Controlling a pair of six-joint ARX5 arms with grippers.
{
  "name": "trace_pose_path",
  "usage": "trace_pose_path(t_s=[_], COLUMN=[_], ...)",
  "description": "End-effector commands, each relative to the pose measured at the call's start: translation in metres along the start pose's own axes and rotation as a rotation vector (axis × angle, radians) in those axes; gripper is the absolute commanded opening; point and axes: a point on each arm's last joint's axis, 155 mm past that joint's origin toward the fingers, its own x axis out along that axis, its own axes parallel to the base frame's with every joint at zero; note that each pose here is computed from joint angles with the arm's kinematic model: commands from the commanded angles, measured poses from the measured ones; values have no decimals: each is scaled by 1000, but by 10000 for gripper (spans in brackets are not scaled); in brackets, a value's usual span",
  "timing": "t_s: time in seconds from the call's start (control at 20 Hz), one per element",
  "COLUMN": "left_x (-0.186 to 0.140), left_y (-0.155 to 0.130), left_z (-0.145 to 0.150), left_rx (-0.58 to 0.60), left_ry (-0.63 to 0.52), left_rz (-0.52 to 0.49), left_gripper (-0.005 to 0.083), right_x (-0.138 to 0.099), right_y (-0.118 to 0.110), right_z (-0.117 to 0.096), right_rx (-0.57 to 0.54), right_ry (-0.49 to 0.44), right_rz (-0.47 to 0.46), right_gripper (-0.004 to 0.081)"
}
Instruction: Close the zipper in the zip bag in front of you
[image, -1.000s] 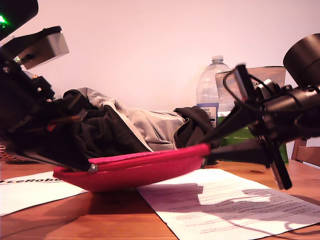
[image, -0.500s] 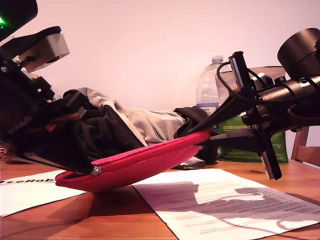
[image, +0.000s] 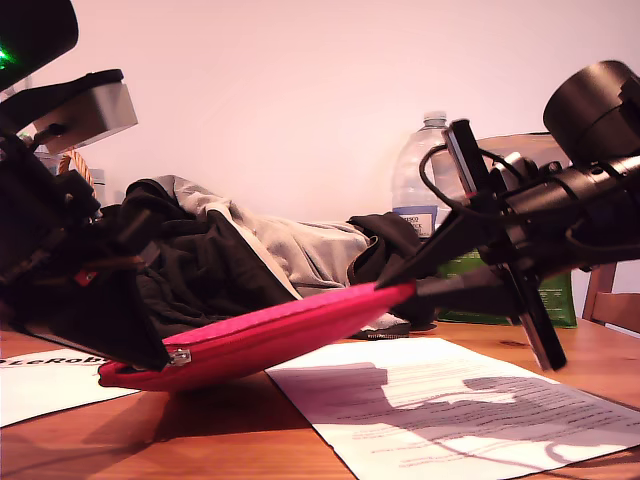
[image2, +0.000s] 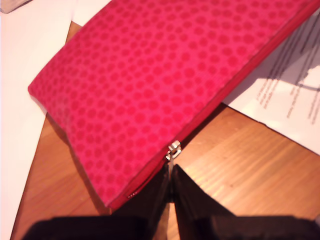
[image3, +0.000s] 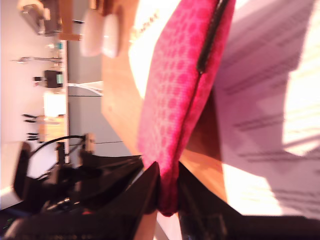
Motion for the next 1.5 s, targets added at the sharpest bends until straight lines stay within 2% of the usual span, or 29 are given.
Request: trace_pose_path(t_s=[0.0,0.35,0.55,0.65,0.7,0.75,0.85,0.9,0.95,1.05,1.1,1.2,1.25,1.35,1.45], left_x=[0,-1,0,1,1,0,-2,-3,-3,-4,-5,-11,-15,-20,-21], left_y=[12,40,29,12,4,-3,-16,-19,-21,-25,-25,-25,-21,-14,-12], left_z=[-15,-23,-14,-7,-4,-1,8,11,12,14,17,29,38,51,51], left_rx=[4,-19,-30,-34,-31,-28,-24,-23,-22,-27,-30,-28,-48,-76,-76], left_ry=[42,79,48,24,13,1,-29,-40,-45,-50,-56,-101,-136,-190,-192], left_rz=[46,130,60,-26,-68,-109,-176,-191,-202,-225,-228,-224,-205,-166,-158], left_gripper=[-24,-24,-24,-24,-2,67,296,346,359,341,263,-31,-15,-20,-20], right_x=[-5,-15,-14,-10,-9,-7,-4,-3,-2,0,1,3,5,6,6], right_y=[-6,-16,-14,-12,-11,-10,-10,-10,-9,-8,-8,-6,-5,-4,-3], right_z=[14,28,26,22,20,19,17,16,14,12,11,8,6,4,5], right_rx=[-4,17,13,6,3,1,-5,-7,-7,-5,-3,0,-3,-7,-7], right_ry=[-42,-95,-88,-75,-69,-65,-63,-62,-58,-51,-48,-39,-34,-27,-27], right_rz=[-20,-43,-40,-37,-36,-37,-45,-47,-47,-45,-45,-43,-41,-40,-40], right_gripper=[-11,-11,-11,-11,-11,-11,-11,-11,-11,-11,-11,-11,-7,71,242])
